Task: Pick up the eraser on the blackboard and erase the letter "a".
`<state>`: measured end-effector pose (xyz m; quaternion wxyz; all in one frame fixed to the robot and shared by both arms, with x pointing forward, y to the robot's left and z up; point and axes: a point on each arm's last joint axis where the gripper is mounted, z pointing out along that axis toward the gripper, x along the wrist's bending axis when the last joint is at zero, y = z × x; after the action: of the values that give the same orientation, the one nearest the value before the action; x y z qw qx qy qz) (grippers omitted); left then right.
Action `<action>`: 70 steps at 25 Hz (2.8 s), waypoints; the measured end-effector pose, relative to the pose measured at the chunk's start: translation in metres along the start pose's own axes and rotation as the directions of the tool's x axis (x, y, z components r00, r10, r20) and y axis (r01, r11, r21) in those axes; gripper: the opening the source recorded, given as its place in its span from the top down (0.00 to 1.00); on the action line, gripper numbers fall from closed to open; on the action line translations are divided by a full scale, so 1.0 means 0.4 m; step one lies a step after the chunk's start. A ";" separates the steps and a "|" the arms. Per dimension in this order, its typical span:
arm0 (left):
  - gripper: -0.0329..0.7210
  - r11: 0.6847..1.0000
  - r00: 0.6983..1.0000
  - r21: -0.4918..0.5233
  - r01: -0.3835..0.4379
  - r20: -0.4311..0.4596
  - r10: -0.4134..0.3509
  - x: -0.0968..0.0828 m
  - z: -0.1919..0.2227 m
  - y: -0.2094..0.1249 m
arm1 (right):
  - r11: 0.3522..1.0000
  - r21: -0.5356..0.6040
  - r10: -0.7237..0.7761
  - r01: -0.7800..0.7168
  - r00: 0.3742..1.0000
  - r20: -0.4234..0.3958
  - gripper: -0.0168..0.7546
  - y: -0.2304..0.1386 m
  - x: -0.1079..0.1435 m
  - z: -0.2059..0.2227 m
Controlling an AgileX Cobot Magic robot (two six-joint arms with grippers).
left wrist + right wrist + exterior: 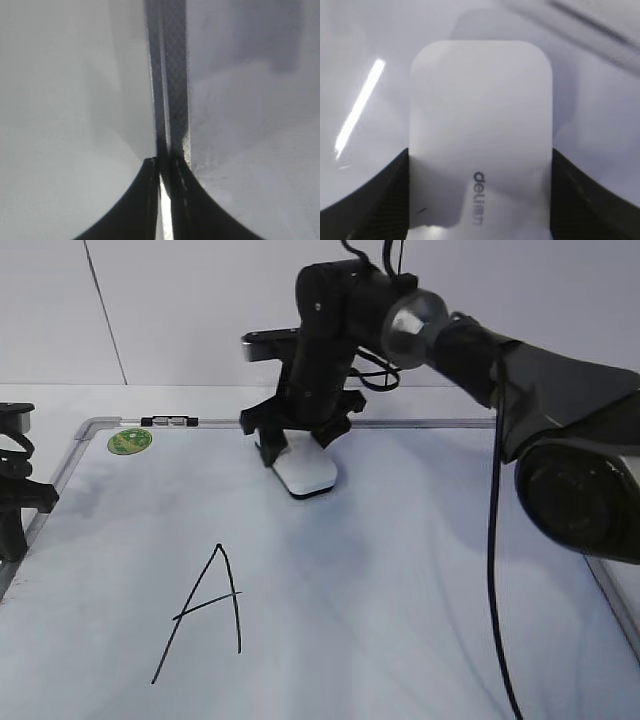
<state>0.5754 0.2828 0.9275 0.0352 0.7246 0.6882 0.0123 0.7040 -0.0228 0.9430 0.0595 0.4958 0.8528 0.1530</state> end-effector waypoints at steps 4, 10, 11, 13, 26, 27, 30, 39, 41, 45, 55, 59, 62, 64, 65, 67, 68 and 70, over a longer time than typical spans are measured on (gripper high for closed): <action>0.93 1.000 1.000 -0.002 0.001 0.001 -0.001 0.000 0.001 0.001 | 0.994 0.000 0.111 -0.111 0.994 0.022 0.29 -0.004 -0.136 -0.008; 0.93 1.000 1.000 -0.020 0.001 0.000 -0.001 0.000 0.001 0.006 | 0.988 0.011 0.156 -0.156 0.988 0.003 0.29 -0.011 -0.181 -0.013; 0.93 1.000 1.000 -0.020 0.001 0.000 -0.001 0.000 0.001 0.006 | 0.988 0.013 0.155 -0.155 0.988 0.001 0.29 -0.011 -0.178 -0.012; 0.93 1.000 1.000 -0.020 0.001 0.000 -0.001 0.000 0.001 0.006 | 0.989 0.014 0.145 -0.145 0.989 0.001 0.29 -0.010 -0.165 -0.012; 0.93 1.000 1.000 -0.017 0.001 0.001 -0.001 0.000 0.001 0.005 | 0.995 0.005 -0.103 0.103 0.994 -0.024 0.29 -0.011 0.140 0.006; 0.93 1.000 1.000 -0.017 0.001 0.001 -0.001 0.000 0.001 0.005 | 0.994 0.005 -0.111 0.111 0.994 -0.025 0.29 -0.012 0.143 0.006; 0.93 1.000 1.000 -0.017 0.001 0.001 -0.001 0.000 0.001 0.005 | 0.995 0.003 -0.095 0.095 0.995 -0.024 0.29 -0.009 0.123 0.006; 0.93 1.000 1.000 -0.020 0.001 0.000 -0.001 0.000 0.000 0.007 | 0.998 -0.006 0.058 -0.058 0.998 -0.017 0.29 0.001 -0.052 -0.001; 0.93 1.000 1.000 -0.020 0.001 0.000 -0.001 0.000 0.000 0.007 | 0.997 -0.007 0.074 -0.074 0.997 -0.013 0.29 0.001 -0.072 -0.002; 0.93 1.000 1.000 -0.020 0.001 0.000 -0.001 0.000 0.000 0.007 | 0.996 -0.010 0.084 -0.085 0.996 -0.024 0.29 0.002 -0.075 -0.005; 0.93 1.000 1.000 -0.020 0.001 0.000 -0.001 0.000 0.000 0.007 | 0.996 0.042 0.086 -0.084 0.996 -0.038 0.29 -0.026 -0.069 -0.070; 0.93 1.000 1.000 -0.020 0.001 0.000 -0.001 0.000 0.000 0.007 | 0.996 0.042 0.078 -0.078 0.997 -0.002 0.29 -0.051 -0.077 -0.155; 0.93 1.000 1.000 -0.020 0.001 0.000 -0.001 0.000 0.000 0.007 | 0.994 0.058 0.093 -0.093 0.996 0.012 0.29 -0.080 -0.096 -0.201; 0.93 1.000 1.000 -0.020 0.001 0.000 -0.001 0.000 0.000 0.007 | 0.990 0.082 0.117 -0.118 0.993 0.020 0.29 -0.108 -0.121 -0.220; 0.93 1.000 1.000 -0.020 0.001 0.000 -0.001 0.000 0.000 0.007 | 0.987 0.092 0.129 -0.131 0.991 0.025 0.29 -0.122 -0.133 -0.227; 0.93 1.000 1.000 -0.020 0.001 0.000 -0.001 0.000 0.000 0.007 | 0.979 0.121 0.160 -0.163 0.986 0.037 0.29 -0.160 -0.165 -0.247; 0.93 1.000 1.000 -0.020 0.001 0.000 -0.001 0.000 0.000 0.007 | 0.975 0.136 0.174 -0.178 0.984 0.042 0.29 -0.181 -0.176 -0.253; 0.93 1.000 1.000 -0.020 0.001 0.000 -0.001 0.000 0.000 0.007 | 0.970 0.111 0.213 -0.218 0.975 0.056 0.29 -0.219 -0.204 -0.287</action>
<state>0.5781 0.2826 0.9277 0.0427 0.7239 0.6883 0.0191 0.6434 -0.1571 1.0195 0.0319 0.5914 0.7998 0.0978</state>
